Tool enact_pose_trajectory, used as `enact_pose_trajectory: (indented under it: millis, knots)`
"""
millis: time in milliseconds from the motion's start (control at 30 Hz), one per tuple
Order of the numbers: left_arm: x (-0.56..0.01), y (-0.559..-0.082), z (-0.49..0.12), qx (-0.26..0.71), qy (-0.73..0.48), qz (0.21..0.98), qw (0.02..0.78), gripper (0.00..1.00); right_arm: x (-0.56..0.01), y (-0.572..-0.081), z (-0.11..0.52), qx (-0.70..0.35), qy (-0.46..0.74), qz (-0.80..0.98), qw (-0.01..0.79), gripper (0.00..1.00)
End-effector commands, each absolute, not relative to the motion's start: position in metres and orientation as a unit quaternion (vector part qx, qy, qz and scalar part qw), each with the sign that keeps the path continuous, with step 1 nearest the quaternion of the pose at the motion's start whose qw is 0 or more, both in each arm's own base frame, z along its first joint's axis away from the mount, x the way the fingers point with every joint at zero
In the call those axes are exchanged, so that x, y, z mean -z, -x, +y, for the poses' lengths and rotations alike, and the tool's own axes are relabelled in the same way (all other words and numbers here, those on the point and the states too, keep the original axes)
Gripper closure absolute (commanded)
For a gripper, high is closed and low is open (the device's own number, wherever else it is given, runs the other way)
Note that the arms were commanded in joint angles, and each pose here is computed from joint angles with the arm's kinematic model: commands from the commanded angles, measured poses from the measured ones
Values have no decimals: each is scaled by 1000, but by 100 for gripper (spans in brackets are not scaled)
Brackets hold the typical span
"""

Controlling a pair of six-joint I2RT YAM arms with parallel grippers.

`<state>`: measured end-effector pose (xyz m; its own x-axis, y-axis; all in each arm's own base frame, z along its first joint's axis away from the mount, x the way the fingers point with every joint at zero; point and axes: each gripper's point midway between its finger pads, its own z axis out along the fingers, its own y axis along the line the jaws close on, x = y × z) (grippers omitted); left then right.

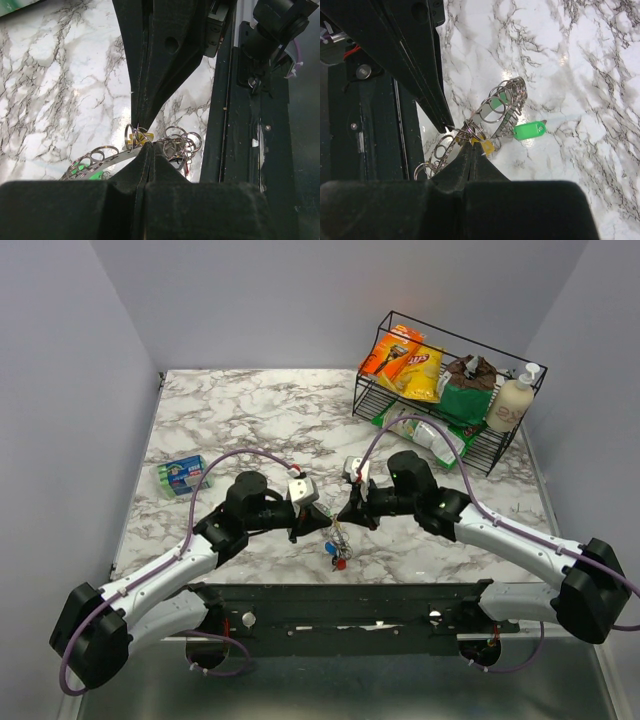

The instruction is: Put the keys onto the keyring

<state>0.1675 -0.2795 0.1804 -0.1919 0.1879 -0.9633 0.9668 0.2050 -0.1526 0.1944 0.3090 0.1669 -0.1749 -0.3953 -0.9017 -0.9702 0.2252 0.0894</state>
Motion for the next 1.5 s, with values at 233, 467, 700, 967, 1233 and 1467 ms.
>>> enact_pose_trajectory:
  millis: [233, 467, 700, 967, 1233, 1467]
  knots:
    - [-211, -160, -285, 460, -462, 586, 481, 100, -157, -194, 309, -377, 509, 668, 390, 99]
    - [-214, -160, -285, 459, -462, 579, 491, 100, -155, -184, 313, -400, 522, 655, 372, 99]
    - [-217, -161, -284, 457, -460, 574, 500, 100, -159, -183, 311, -399, 524, 649, 380, 84]
    - [-215, -161, -283, 455, -458, 577, 501, 100, -172, -180, 301, -387, 519, 643, 409, 35]
    - [-212, -164, -285, 457, -456, 577, 500, 100, -188, -178, 285, -366, 503, 638, 454, 13]
    - [-212, -165, -289, 465, -450, 573, 503, 100, -202, -176, 277, -360, 490, 625, 489, 11]
